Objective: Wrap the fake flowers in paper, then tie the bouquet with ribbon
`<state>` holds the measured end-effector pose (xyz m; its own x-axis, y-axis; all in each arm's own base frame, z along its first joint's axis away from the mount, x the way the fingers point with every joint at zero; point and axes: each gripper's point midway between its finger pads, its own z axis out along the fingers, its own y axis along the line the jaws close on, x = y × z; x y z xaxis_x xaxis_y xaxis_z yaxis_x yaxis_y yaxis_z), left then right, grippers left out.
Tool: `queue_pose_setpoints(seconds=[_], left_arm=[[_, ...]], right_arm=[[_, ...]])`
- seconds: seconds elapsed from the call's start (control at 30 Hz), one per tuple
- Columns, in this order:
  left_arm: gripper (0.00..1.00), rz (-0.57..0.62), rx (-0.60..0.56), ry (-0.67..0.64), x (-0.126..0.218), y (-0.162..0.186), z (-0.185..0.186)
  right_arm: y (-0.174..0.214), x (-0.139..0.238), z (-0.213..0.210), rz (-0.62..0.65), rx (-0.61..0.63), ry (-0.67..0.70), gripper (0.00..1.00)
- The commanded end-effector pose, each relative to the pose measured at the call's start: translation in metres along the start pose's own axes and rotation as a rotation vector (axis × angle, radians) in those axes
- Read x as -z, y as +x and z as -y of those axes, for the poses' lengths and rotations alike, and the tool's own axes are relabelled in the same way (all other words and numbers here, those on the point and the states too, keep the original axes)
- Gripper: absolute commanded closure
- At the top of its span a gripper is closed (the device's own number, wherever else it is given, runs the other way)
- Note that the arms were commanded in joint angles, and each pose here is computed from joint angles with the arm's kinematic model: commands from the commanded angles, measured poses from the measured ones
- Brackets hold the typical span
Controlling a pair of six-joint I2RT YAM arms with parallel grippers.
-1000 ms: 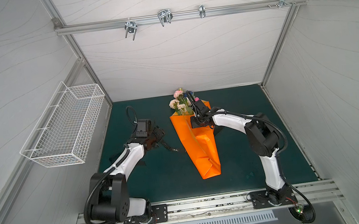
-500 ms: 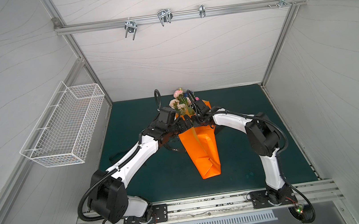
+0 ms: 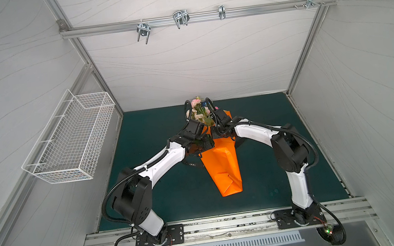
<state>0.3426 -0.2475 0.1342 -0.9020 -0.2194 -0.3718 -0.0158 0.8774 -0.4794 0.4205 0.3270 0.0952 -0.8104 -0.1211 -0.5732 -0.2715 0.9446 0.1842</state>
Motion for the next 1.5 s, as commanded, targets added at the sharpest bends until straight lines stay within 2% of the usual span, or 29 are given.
queue_pose_setpoints(seconds=[0.0, 0.17, 0.33, 0.5, 0.57, 0.7, 0.8, 0.93, 1.03, 1.17, 1.27, 1.37, 1.47], left_arm=[[0.59, 0.069, -0.016, 0.029, 0.011, -0.017, 0.013], [0.99, 0.074, -0.011, 0.029, 0.004, -0.016, 0.008], [1.0, 0.096, -0.037, 0.032, -0.006, -0.017, 0.005], [1.0, 0.138, -0.075, 0.034, -0.01, -0.021, -0.002], [1.0, 0.142, -0.078, 0.037, -0.013, -0.021, -0.004], [1.0, 0.129, -0.073, 0.051, -0.019, -0.019, -0.004], [1.0, 0.115, -0.064, 0.063, -0.023, -0.018, -0.002], [1.0, 0.105, -0.056, 0.088, -0.024, -0.017, 0.002], [1.0, 0.104, -0.052, 0.101, -0.023, -0.017, 0.005], [1.0, 0.103, -0.046, 0.095, -0.02, -0.015, 0.002], [1.0, 0.11, -0.047, 0.089, -0.017, -0.015, 0.001], [1.0, 0.11, -0.05, 0.088, -0.017, -0.015, 0.001], [1.0, 0.109, -0.051, 0.081, -0.017, -0.014, -0.001]], right_arm=[[-0.01, 0.024, 0.005, 0.034, 0.009, 0.022, 1.0], [-0.02, 0.045, 0.031, 0.071, -0.013, 0.07, 1.0], [-0.023, 0.077, 0.099, 0.105, -0.11, 0.174, 1.0], [-0.001, 0.098, 0.186, 0.1, -0.275, 0.252, 1.0], [0.008, 0.102, 0.212, 0.087, -0.337, 0.255, 0.9], [0.026, 0.115, 0.242, 0.073, -0.429, 0.247, 0.6], [0.035, 0.131, 0.234, 0.079, -0.459, 0.193, 0.47], [0.047, 0.15, 0.198, 0.092, -0.503, 0.025, 0.38], [0.056, 0.154, 0.166, 0.078, -0.465, -0.051, 0.28], [0.064, 0.137, 0.121, 0.017, -0.406, -0.179, 0.34], [0.065, 0.12, 0.089, -0.026, -0.321, -0.213, 0.33], [0.067, 0.102, 0.07, -0.068, -0.25, -0.176, 0.27], [0.082, 0.077, 0.068, -0.143, -0.23, -0.112, 0.27]])
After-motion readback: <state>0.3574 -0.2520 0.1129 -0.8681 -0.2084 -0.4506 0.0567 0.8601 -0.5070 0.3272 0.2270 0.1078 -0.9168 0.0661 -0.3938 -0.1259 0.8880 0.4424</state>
